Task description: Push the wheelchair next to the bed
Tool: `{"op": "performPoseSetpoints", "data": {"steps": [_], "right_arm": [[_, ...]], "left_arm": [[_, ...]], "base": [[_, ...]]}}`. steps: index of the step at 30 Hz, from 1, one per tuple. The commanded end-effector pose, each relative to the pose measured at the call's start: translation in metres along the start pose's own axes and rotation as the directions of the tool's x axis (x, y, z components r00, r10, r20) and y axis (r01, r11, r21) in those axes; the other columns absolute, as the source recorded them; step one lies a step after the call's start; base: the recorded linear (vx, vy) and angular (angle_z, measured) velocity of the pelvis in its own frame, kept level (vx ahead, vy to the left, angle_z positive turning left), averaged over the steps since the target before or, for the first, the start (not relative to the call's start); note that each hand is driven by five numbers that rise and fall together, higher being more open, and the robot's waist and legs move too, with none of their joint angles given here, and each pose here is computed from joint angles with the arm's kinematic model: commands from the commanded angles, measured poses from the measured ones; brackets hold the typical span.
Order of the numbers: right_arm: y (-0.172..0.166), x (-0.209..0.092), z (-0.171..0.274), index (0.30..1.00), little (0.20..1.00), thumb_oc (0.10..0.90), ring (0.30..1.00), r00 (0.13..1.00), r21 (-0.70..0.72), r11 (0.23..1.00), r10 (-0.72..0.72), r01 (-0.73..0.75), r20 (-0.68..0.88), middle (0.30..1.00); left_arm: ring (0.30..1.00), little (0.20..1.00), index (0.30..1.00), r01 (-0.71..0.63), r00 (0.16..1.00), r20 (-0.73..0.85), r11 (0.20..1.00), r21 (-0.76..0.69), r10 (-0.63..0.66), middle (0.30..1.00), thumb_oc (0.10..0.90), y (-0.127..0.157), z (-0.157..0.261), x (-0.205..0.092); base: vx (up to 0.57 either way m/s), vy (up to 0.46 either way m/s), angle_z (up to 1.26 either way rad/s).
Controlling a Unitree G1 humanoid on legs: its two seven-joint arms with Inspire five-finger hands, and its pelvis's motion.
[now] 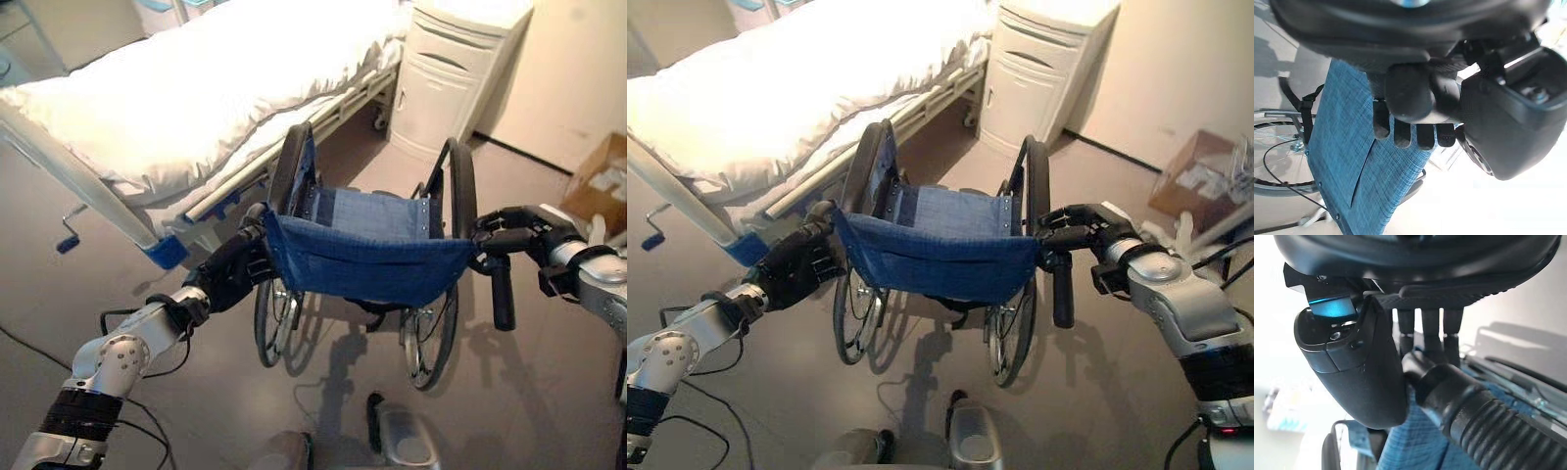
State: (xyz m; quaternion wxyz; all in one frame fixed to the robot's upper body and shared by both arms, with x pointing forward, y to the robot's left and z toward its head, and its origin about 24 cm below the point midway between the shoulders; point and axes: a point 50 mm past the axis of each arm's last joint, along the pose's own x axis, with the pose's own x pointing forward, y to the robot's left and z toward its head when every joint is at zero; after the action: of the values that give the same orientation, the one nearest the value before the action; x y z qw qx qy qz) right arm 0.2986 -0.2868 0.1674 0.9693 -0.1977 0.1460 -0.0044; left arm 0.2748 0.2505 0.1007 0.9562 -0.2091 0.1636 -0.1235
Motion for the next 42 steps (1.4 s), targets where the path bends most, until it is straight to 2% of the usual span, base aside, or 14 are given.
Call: {"op": "performPoseSetpoints", "data": {"steps": [1,11,20,27,42], "right_arm": [[0.058,-0.005,0.041,0.3,0.3,0.4,0.3,0.912,0.01,0.936,0.339,-0.351,0.231,0.3],[0.067,-0.005,0.044,0.3,0.3,0.4,0.3,0.908,-0.001,0.93,0.359,-0.368,0.215,0.3],[0.071,-0.017,0.021,0.3,0.3,0.4,0.3,0.902,0.052,0.914,0.385,-0.401,0.197,0.3],[0.076,-0.024,0.001,0.3,0.3,0.4,0.3,0.915,0.138,0.915,0.35,-0.38,0.199,0.3],[0.082,-0.019,0.0,0.3,0.3,0.4,0.3,0.912,0.143,0.912,0.351,-0.385,0.213,0.3]], "left_arm": [[0.3,0.3,0.3,0.321,0.895,0.311,0.946,0.052,-0.321,0.3,0.4,-0.071,0.057,0.005],[0.3,0.3,0.3,0.333,0.893,0.308,0.942,0.036,-0.328,0.3,0.4,-0.066,0.057,-0.003],[0.3,0.3,0.3,0.305,0.903,0.306,0.952,0.037,-0.302,0.3,0.4,-0.054,0.044,-0.018],[0.3,0.3,0.3,0.333,0.902,0.27,0.941,0.059,-0.337,0.3,0.4,-0.062,0.049,-0.011],[0.3,0.3,0.3,0.271,0.907,0.31,0.958,0.09,-0.286,0.3,0.4,-0.057,0.066,-0.005]], "base": [[0.36,-0.103,0.54],[0.28,0.047,0.03],[0.34,0.225,-0.32],[0.22,0.298,-0.32],[0.1,0.123,-0.2]]}}
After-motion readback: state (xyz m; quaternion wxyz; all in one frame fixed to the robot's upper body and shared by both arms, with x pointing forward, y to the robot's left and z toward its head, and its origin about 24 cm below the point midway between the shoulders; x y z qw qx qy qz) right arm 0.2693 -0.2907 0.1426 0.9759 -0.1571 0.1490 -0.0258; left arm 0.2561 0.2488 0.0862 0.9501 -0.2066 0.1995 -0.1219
